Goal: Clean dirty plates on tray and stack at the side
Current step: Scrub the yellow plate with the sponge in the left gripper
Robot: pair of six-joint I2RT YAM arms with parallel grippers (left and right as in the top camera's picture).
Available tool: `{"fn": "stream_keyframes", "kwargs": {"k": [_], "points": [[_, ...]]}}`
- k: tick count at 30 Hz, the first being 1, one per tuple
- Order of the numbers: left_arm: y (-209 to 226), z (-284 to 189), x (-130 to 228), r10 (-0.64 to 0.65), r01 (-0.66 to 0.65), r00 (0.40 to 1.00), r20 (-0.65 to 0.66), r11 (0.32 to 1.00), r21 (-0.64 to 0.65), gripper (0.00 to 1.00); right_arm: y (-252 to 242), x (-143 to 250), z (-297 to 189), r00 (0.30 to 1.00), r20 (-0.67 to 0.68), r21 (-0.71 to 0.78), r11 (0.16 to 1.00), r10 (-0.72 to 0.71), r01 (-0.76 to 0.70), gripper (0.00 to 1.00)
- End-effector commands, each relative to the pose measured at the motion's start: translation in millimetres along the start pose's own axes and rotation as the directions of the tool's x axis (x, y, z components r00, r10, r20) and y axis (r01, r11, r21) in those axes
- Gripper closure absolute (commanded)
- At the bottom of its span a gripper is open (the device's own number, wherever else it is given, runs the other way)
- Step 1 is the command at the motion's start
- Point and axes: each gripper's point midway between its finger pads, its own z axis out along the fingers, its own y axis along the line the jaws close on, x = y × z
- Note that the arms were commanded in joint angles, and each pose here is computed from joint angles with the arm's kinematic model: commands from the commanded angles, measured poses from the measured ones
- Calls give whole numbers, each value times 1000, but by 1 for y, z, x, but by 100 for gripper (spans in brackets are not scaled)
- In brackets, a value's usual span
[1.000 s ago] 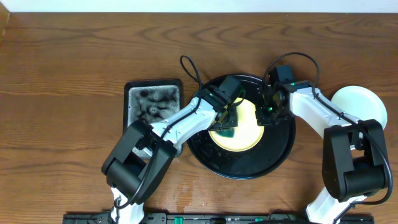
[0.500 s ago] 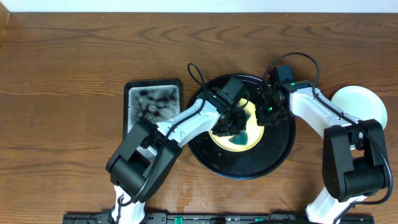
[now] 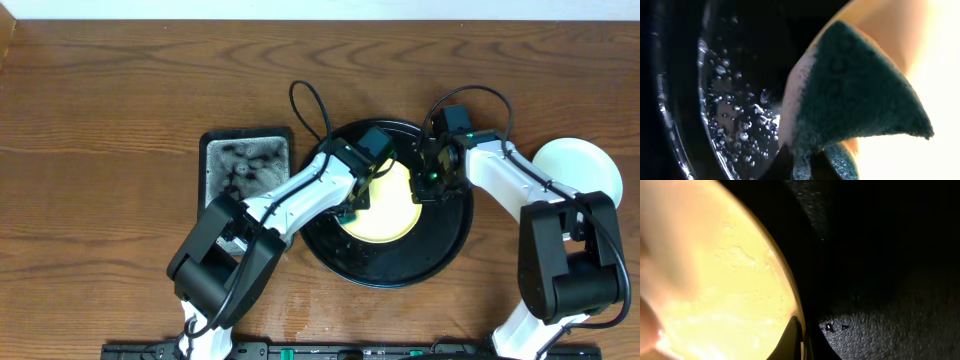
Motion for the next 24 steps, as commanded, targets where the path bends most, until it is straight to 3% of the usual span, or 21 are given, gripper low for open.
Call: {"fn": "stream_keyframes", "kwargs": {"k": [1,3,6,8,10,18,24], "points": [[50,18,-28,31,-9,995,100,977,-214,92,-11,11,16,999,-47,59,998,8,-5,99],[32,21,-21,15,-8,998,56,993,-116,92,-11,11,16,999,-48,59,998,8,-5,99],[-19,20,3,13,3,995,-96,987,159,92,-11,11,16,999,-49,59,998,8,-6,99],[-58,8,18,54,18,980,-189,932,362,92,-11,11,16,999,-49,59,998,8,-6,99],[-85,-4,25,96,22,971,-220,876,482,92,-11,11,16,999,-48,59,998,8,-5,99],[-86,-4,36,93,33,965,-247,886,463,92,-11,11,16,999,-49,58,998,8,-5,99],[-52,-23,11,13,107,965,-260,891,441,92,-11,11,16,999,-49,58,998,8,-5,99]]}}
